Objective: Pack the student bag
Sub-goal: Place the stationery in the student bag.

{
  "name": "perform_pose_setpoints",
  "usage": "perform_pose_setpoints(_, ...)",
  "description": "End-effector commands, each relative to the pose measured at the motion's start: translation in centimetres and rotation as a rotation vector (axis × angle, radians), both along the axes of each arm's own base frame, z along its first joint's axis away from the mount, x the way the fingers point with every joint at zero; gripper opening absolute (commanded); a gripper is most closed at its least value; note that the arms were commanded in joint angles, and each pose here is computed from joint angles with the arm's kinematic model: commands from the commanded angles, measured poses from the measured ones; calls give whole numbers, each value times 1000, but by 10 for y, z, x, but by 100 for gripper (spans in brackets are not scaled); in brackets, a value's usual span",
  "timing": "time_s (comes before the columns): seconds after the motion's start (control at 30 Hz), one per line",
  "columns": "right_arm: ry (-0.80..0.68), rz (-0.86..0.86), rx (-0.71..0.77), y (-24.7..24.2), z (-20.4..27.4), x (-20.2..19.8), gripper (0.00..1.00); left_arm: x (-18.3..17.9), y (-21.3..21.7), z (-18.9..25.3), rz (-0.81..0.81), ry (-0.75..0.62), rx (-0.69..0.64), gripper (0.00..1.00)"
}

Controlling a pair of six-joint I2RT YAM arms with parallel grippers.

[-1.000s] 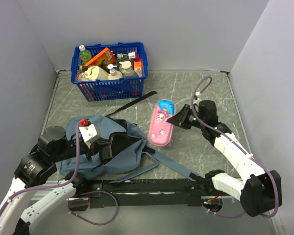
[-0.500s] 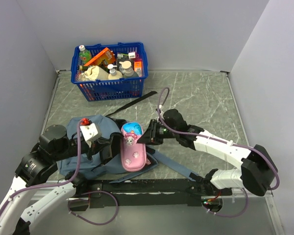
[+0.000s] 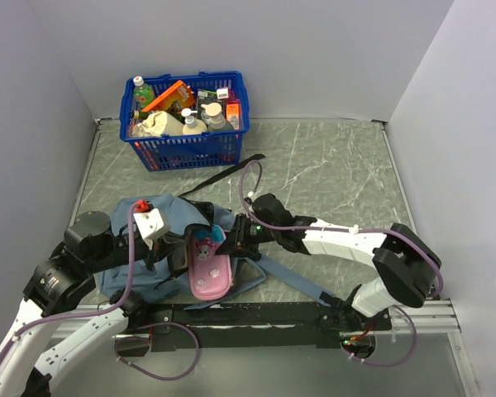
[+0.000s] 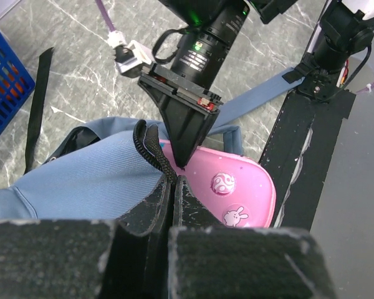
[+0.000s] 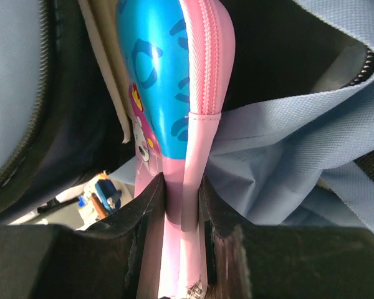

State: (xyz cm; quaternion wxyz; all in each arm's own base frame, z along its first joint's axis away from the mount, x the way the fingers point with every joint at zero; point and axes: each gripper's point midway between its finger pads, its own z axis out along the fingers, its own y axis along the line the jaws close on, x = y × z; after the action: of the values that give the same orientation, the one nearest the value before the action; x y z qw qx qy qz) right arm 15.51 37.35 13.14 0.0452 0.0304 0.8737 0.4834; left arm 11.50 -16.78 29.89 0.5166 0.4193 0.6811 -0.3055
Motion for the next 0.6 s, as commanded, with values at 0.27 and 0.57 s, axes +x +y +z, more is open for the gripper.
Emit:
perform_pose_setpoints(0.27, -386, -347, -341, -21, 44, 109, 0, -14, -10, 61, -90, -145, -157, 1)
perform_pose_setpoints(0.57, -444, -316, -561, 19, 25, 121, 0, -13, -9, 59, -86, -143, -151, 1)
